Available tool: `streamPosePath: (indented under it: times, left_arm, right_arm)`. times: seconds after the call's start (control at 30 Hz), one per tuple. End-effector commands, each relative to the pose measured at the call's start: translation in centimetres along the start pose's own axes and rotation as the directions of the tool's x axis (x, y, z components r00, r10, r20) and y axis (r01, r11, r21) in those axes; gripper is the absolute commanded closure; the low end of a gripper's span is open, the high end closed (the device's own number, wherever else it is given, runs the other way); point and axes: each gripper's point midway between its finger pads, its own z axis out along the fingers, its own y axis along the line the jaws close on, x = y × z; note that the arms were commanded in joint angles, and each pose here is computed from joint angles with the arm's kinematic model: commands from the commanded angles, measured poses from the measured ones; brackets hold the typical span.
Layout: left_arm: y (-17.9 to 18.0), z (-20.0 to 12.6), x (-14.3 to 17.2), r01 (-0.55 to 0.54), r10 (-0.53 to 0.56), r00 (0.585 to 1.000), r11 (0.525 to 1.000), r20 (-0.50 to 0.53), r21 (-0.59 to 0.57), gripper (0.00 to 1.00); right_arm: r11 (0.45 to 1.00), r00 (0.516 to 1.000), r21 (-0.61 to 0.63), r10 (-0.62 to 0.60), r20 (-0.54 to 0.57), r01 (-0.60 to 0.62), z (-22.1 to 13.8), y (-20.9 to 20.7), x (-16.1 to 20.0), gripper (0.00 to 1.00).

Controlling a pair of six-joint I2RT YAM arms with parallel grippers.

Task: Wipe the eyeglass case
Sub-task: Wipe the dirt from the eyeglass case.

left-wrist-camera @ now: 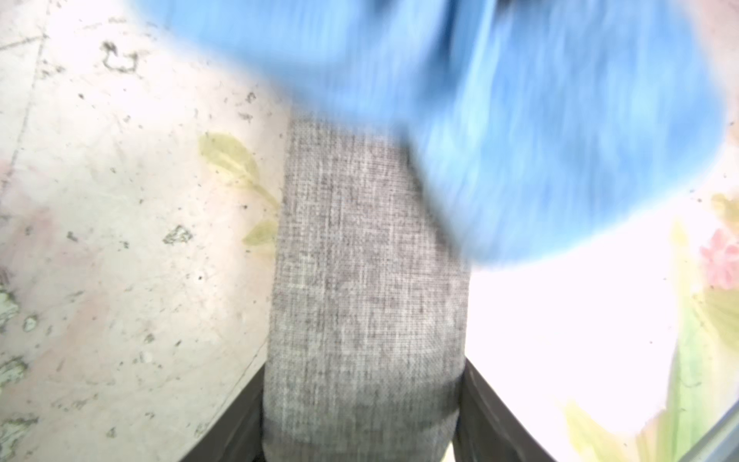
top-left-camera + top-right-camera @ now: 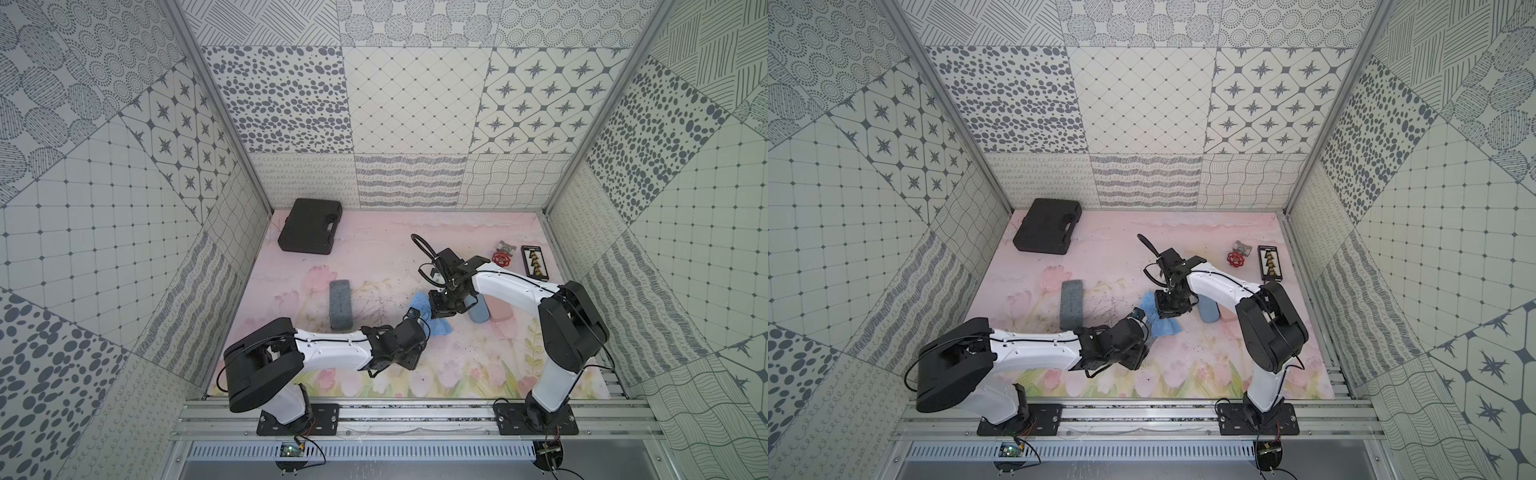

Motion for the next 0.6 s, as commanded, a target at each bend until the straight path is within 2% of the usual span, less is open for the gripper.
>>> streamPosePath:
  times: [0.0, 0.07, 0.13, 0.27, 0.37, 0.47, 0.57]
  left_arm:
    - [1.6, -0.2, 3.8, 0.011, -0.02, 0.988, 0.998, -0.153, -0.055, 0.79]
    - [1.7, -0.3, 3.9, 0.027, -0.037, 0.986, 0.998, -0.164, -0.064, 0.71]
    - [1.4, -0.3, 3.9, 0.043, -0.052, 0.983, 0.998, -0.174, -0.056, 0.57]
    - [0.2, -0.6, 4.0, 0.075, -0.074, 0.977, 0.997, -0.202, -0.001, 0.39]
    - [-1.2, -0.7, 4.4, 0.109, -0.09, 0.971, 0.991, -0.223, 0.073, 0.26]
    - [-2.3, -0.8, 4.7, 0.132, -0.096, 0.965, 0.982, -0.246, 0.135, 0.2]
    - [-3.2, -1.3, 4.9, 0.16, -0.108, 0.962, 0.967, -0.25, 0.198, 0.18]
  right_arm:
    - [0.977, 0.996, 0.205, -0.068, 0.064, 0.053, -3.0, -3.4, -1.0, 1.0]
    - [0.984, 0.996, 0.171, -0.061, 0.062, 0.05, -3.7, -2.9, -0.2, 1.0]
    - [0.991, 0.999, 0.128, -0.035, 0.026, 0.031, -3.4, -2.6, 1.5, 1.0]
    - [0.991, 0.999, 0.131, 0.024, -0.03, -0.02, -1.5, -3.9, 4.6, 1.0]
    - [0.996, 0.997, 0.068, 0.06, -0.052, -0.057, 0.1, -2.8, 5.2, 1.0]
    - [0.998, 0.996, 0.001, 0.055, -0.063, -0.055, 1.6, -0.4, 4.7, 1.0]
    - [0.999, 0.998, -0.028, 0.042, -0.05, -0.043, 2.1, 1.3, 3.0, 1.0]
